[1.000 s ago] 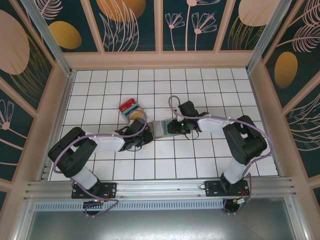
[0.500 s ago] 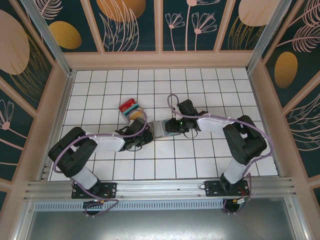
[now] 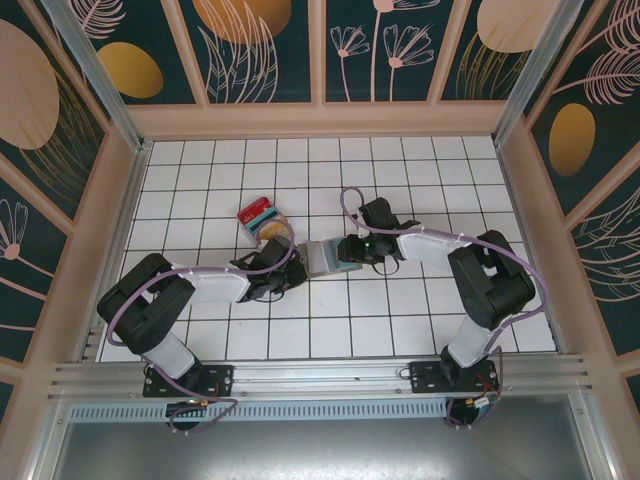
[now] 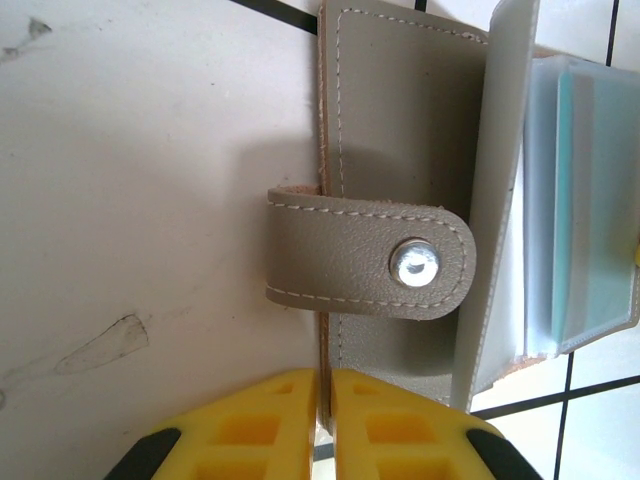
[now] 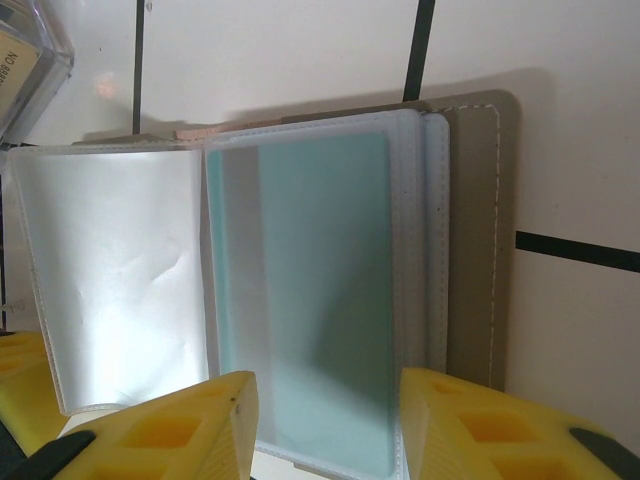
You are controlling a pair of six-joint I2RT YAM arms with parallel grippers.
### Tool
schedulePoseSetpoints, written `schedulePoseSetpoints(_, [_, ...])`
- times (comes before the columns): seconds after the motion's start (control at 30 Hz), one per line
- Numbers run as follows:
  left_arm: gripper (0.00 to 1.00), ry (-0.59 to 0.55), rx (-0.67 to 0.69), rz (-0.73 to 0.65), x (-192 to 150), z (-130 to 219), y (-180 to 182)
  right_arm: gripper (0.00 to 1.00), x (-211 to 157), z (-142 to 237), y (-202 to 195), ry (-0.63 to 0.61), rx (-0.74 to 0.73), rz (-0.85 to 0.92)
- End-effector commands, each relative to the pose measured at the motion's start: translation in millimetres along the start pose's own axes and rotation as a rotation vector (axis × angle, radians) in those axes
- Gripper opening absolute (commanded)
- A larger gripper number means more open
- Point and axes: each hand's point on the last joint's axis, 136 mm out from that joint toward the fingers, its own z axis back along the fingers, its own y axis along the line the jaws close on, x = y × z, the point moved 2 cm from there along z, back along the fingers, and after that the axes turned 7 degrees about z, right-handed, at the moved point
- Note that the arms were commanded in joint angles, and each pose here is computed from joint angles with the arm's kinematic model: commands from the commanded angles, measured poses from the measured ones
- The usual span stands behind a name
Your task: Take the credit cards out of the card holder
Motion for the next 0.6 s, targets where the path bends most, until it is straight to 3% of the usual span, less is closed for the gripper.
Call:
schedulePoseSetpoints(0.0, [0.15, 0.036, 0.012, -0.010, -6, -5, 2, 0.42, -5, 0, -1, 0.014, -0.001, 0.016])
schedulePoseSetpoints(0.2, [0.15, 0.036, 0.011, -0.010, -6, -5, 3, 0.42, -15, -9, -3, 0.047, 0.007, 0.011])
schedulePoseSetpoints(0.57, [0.15, 0.044, 0.000, -0.008, -7, -6, 1, 0.42, -4, -1, 37, 0.020, 0.124, 0.051])
